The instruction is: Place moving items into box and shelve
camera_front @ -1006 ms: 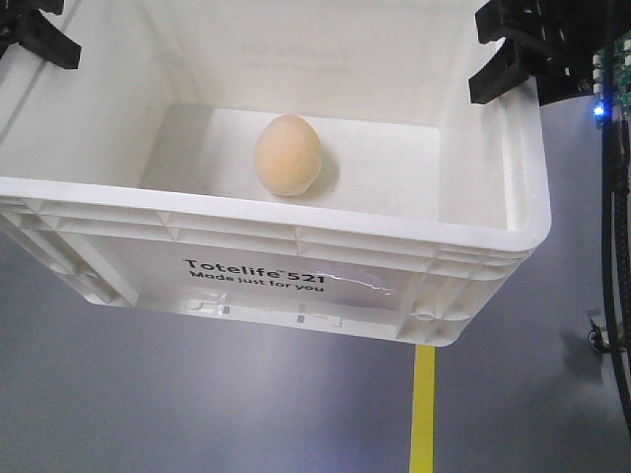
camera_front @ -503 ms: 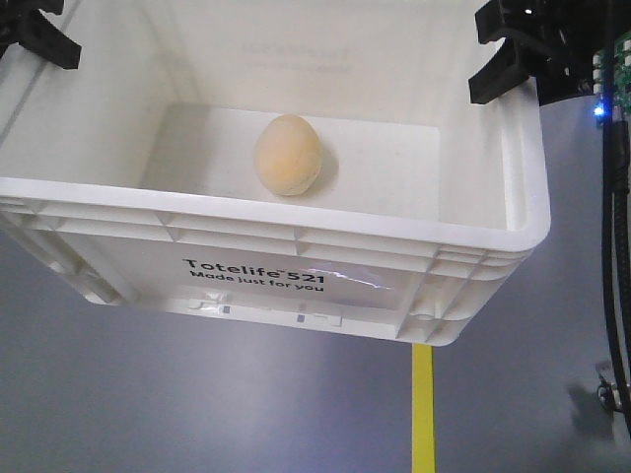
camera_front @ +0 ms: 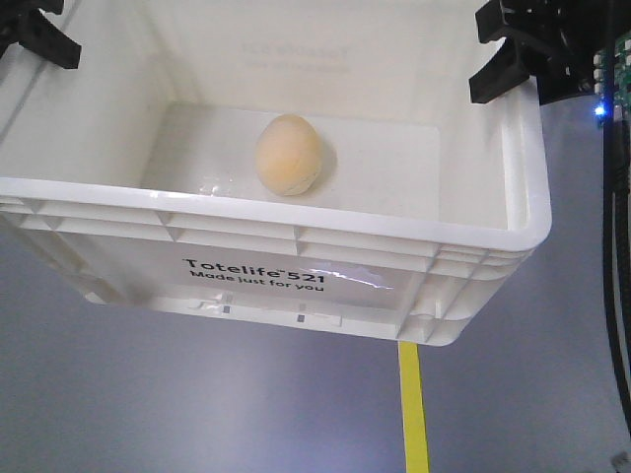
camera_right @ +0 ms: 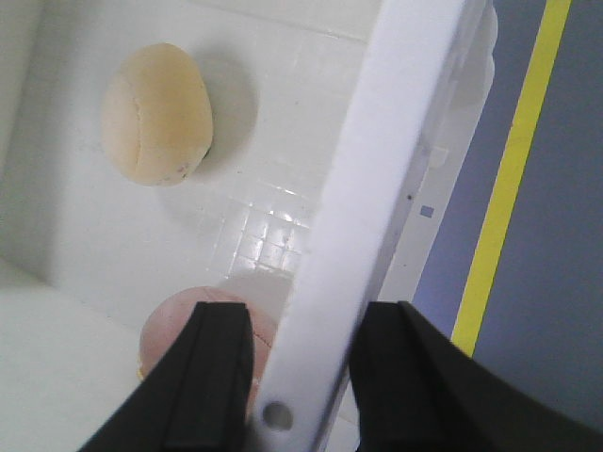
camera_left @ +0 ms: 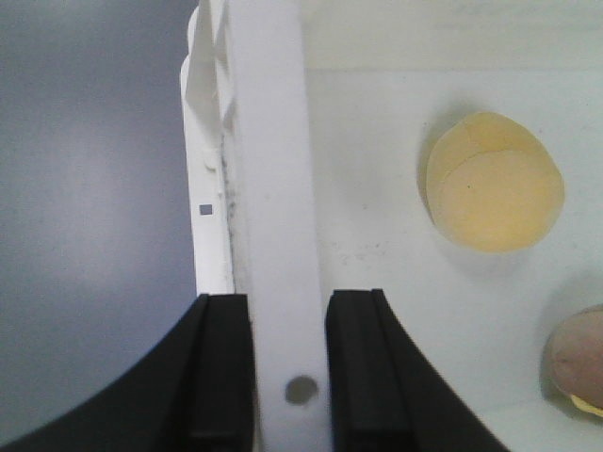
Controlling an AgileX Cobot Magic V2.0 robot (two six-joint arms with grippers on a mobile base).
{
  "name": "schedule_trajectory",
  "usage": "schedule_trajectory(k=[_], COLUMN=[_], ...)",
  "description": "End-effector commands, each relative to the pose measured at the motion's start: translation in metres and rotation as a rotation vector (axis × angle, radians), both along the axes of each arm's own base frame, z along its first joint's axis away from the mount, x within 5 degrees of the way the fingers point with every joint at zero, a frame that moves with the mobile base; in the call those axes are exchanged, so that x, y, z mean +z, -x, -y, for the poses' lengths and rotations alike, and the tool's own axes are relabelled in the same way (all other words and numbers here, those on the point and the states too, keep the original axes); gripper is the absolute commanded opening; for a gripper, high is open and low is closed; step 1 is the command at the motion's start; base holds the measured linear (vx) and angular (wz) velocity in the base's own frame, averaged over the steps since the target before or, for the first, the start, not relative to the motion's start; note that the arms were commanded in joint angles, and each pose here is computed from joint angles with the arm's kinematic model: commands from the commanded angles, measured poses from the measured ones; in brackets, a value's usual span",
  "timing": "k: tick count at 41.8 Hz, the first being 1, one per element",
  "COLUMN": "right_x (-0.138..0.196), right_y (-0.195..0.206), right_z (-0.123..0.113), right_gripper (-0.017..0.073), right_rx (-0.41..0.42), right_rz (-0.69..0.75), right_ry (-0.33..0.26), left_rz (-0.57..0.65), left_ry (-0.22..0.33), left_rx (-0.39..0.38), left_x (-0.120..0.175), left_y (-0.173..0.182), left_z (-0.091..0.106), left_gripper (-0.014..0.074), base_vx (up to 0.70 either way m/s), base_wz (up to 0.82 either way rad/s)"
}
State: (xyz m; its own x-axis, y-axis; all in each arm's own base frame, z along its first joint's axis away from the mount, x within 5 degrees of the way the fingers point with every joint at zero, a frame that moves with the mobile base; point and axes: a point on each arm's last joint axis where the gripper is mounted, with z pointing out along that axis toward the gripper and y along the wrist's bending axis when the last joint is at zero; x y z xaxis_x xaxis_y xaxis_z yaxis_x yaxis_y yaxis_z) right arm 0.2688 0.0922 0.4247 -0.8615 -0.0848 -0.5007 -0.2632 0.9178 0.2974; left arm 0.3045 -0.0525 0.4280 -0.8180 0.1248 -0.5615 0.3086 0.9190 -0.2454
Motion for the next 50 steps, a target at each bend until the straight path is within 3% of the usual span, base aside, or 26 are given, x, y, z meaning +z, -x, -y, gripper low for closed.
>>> schedule_trajectory(k=[1,50], right_x=[0.0367,0.0367], right_y=[0.0164,0.0164], right_z=[-0.0164,-0.0164], right_gripper=[0.0000,0.0000], right_rx=[0.077,0.077], right_rz=[0.145,0.145], right_ry=[-0.225,-0.224], left_rz=[0.133,0.133], left_ry=[0.209,0.209], left_rx=[-0.067,-0.067], left_x=[0.0403,0.0403], left_y=[0.0221,0.0221], left_z=[0.0198,0.0198], left_gripper=[0.0000,0.0000], base_vx=[0.52,0.48], base_wz=[-0.15,-0.39])
